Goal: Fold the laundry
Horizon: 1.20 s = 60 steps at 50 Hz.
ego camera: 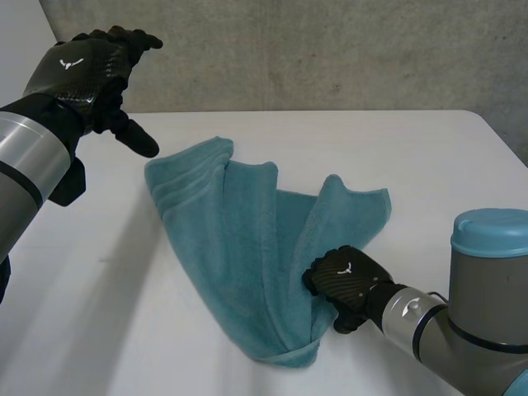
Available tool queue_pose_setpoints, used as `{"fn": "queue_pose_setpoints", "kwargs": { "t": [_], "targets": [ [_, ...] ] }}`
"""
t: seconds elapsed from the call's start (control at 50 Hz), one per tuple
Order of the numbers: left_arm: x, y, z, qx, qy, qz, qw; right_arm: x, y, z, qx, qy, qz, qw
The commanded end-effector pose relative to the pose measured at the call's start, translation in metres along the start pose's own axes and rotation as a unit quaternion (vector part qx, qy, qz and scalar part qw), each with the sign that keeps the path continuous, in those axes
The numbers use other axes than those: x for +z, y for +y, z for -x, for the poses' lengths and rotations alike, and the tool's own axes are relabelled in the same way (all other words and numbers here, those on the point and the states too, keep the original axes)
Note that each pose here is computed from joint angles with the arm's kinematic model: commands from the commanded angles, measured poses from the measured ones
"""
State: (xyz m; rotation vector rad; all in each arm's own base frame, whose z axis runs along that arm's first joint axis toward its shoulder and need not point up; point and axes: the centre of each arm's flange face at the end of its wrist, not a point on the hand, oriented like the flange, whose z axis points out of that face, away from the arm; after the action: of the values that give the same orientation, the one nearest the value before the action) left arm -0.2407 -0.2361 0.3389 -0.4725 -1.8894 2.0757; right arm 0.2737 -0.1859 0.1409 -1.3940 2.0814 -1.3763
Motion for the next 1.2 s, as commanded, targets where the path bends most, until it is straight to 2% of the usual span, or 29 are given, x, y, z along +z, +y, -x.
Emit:
{"fn": "queue_pose_setpoints", "kwargs": {
  "t": [0.02,0.24,0.34,0.38,0.42,0.46,0.54,0.76,0.86,0.92,1.0,1.06,1.2],
  "targets": [
    [0.000,0.001,0.000,-0.001,-0.001,0.001,1.000,0.007,0.004,0.001,-0.001,-0.002,0.001,1.000],
    [0.000,0.008,-0.001,-0.002,0.000,0.013,1.000,0.019,-0.006,-0.012,-0.004,0.032,-0.044,0.998],
    [-0.003,0.022,-0.002,-0.004,0.003,0.036,0.999,0.017,-0.030,-0.028,0.023,0.067,-0.087,0.994],
    [-0.005,0.031,-0.003,-0.005,0.004,0.050,0.999,0.004,-0.063,-0.044,0.054,0.098,-0.140,0.984],
    [-0.008,0.043,-0.003,-0.008,0.003,0.069,0.998,-0.001,-0.072,-0.047,0.061,0.105,-0.155,0.980],
    [-0.017,0.064,-0.002,-0.012,0.001,0.105,0.994,-0.027,-0.115,-0.060,0.071,0.129,-0.223,0.964],
    [-0.034,0.097,-0.002,-0.018,-0.002,0.163,0.987,-0.050,-0.141,-0.068,0.067,0.149,-0.248,0.955],
    [-0.055,0.151,-0.011,-0.027,0.009,0.247,0.969,-0.081,-0.187,-0.072,0.066,0.177,-0.265,0.946],
    [-0.051,0.168,-0.017,-0.058,0.009,0.268,0.962,-0.090,-0.201,-0.069,0.061,0.181,-0.285,0.939],
    [-0.050,0.176,-0.024,-0.101,0.007,0.281,0.954,-0.100,-0.210,-0.070,0.061,0.192,-0.295,0.934],
    [-0.048,0.180,-0.026,-0.118,0.006,0.284,0.951,-0.110,-0.219,-0.063,0.060,0.189,-0.306,0.931],
    [-0.037,0.186,-0.028,-0.132,0.002,0.268,0.954,-0.121,-0.226,-0.054,0.057,0.179,-0.316,0.930],
    [-0.016,0.195,-0.028,-0.124,-0.019,0.240,0.963,-0.142,-0.234,-0.048,0.055,0.179,-0.340,0.922]
  ]
}}
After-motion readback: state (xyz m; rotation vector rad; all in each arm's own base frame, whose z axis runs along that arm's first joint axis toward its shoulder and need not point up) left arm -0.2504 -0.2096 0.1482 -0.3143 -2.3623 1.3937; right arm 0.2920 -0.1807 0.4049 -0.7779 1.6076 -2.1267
